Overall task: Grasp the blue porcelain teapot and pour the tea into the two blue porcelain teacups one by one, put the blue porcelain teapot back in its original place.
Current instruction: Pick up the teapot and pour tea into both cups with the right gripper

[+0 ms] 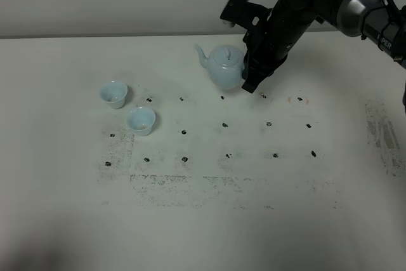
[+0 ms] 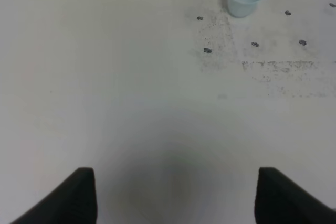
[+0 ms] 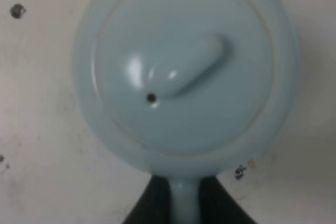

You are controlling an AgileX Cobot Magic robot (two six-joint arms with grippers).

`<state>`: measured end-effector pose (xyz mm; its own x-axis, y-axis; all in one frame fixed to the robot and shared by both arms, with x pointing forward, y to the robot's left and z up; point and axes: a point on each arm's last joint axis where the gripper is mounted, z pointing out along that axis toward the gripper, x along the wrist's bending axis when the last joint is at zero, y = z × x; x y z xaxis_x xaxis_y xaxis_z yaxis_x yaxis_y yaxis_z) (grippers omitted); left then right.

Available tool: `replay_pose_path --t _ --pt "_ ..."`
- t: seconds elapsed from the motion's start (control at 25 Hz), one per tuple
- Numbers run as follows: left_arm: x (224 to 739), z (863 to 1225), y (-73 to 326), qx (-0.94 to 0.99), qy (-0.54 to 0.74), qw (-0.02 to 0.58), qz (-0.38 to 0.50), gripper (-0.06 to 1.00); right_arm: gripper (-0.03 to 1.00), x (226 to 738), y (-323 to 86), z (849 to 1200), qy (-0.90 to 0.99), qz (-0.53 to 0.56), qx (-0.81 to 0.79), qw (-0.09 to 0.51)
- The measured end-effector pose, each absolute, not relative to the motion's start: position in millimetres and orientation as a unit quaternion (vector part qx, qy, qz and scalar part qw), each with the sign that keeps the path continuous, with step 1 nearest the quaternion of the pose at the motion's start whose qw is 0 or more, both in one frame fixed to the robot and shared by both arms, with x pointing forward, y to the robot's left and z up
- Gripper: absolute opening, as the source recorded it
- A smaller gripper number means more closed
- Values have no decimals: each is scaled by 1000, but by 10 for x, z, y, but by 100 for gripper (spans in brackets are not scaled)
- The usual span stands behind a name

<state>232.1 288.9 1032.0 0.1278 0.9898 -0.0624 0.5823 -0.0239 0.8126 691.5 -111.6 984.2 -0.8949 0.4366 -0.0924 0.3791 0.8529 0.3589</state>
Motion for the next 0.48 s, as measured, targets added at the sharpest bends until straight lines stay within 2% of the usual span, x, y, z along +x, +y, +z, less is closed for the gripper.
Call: replay_pose_path --t 0.32,0.48 --pt "2321 10320 2889 658 597 362 281 61 5 6944 -1076 9857 959 178 189 110" --pt "2321 10320 2889 658 597 362 281 61 5 6978 -1052 9873 965 180 127 143"
